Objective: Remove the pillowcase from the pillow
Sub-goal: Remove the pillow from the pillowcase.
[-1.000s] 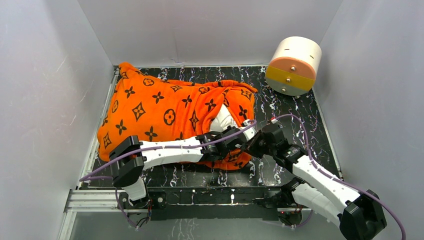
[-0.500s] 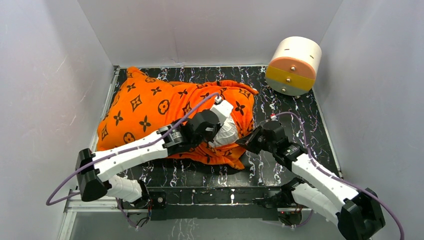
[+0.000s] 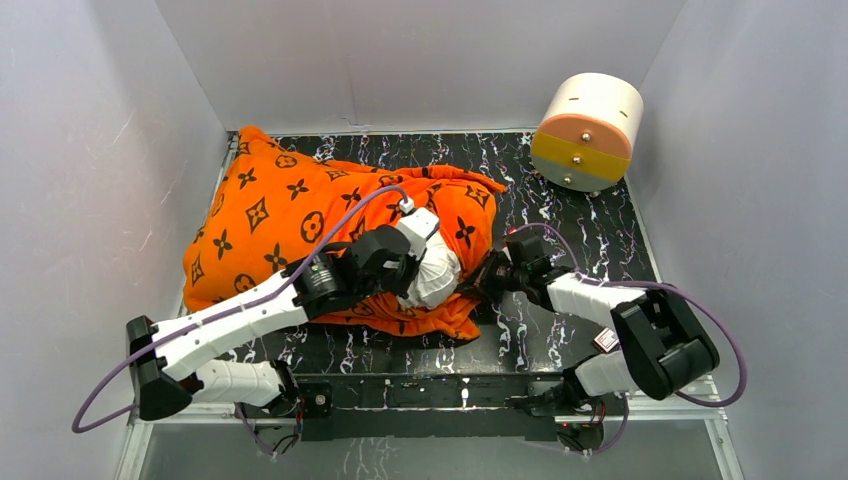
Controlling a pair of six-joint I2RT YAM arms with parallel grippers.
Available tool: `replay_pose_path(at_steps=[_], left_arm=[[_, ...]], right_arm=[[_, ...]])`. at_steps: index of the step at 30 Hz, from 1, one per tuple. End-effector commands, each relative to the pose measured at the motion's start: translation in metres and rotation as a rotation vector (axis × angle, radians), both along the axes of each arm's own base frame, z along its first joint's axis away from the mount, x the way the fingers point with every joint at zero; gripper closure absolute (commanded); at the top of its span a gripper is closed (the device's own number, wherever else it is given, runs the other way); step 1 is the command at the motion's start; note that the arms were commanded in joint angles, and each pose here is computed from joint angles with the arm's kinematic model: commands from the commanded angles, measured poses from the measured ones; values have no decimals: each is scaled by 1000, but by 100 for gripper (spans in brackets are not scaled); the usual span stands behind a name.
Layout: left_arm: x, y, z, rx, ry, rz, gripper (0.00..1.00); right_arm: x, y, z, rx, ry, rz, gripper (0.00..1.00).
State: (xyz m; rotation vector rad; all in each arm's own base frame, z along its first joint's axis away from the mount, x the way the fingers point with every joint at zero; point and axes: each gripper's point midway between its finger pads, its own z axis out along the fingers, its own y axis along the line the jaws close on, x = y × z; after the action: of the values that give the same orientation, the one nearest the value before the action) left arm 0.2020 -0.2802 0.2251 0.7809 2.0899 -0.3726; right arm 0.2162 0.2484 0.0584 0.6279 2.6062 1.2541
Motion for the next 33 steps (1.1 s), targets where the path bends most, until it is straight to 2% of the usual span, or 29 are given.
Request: replay_pose_path(at_steps=[1, 2, 4, 5, 7, 10, 12, 15, 17, 19, 20, 22, 23, 26, 29, 33], left_arm=[[-19, 13, 56, -222, -42, -28, 100], [-24, 14, 46, -204, -15, -40, 100], [-30, 17, 28, -169, 26, -50, 100], [-32, 19, 22, -154, 39, -52, 100], [-34, 21, 13, -138, 56, -52, 100], [-37, 23, 6, -127, 67, -62, 100], [-43, 19, 4, -129, 88, -96, 100], [-58, 18, -9, -93, 173, -150, 100], [-57, 25, 11, -147, 144, -110, 51], [-51, 26, 40, -203, 88, -88, 27], [-49, 25, 50, -222, 72, -86, 21], [-44, 23, 69, -254, 41, -71, 14], [-40, 23, 74, -258, 28, -55, 11], [-23, 25, 81, -231, -15, 21, 7], [-3, 24, 77, -167, -47, 106, 4], [-4, -4, 55, -121, 27, 37, 5]], right_arm=[[-5, -49, -29, -303, 25, -42, 100], [1, -55, -15, -329, -35, -55, 99], [8, -68, 16, -372, -154, -84, 87], [13, -73, 34, -383, -230, -92, 77], [15, -79, 66, -386, -351, -85, 47], [17, -76, 120, -378, -496, -10, 28], [25, -62, 158, -363, -584, 99, 23], [45, -25, 179, -448, -660, 264, 27], [47, 13, 170, -576, -706, 390, 31], [49, 33, 155, -609, -713, 441, 33], [50, 36, 146, -633, -698, 456, 38], [52, 33, 136, -701, -684, 448, 54], [52, 31, 135, -716, -686, 445, 58], [51, 23, 134, -730, -683, 396, 80], [48, 19, 141, -700, -696, 335, 88], [42, 16, 156, -618, -704, 246, 94]])
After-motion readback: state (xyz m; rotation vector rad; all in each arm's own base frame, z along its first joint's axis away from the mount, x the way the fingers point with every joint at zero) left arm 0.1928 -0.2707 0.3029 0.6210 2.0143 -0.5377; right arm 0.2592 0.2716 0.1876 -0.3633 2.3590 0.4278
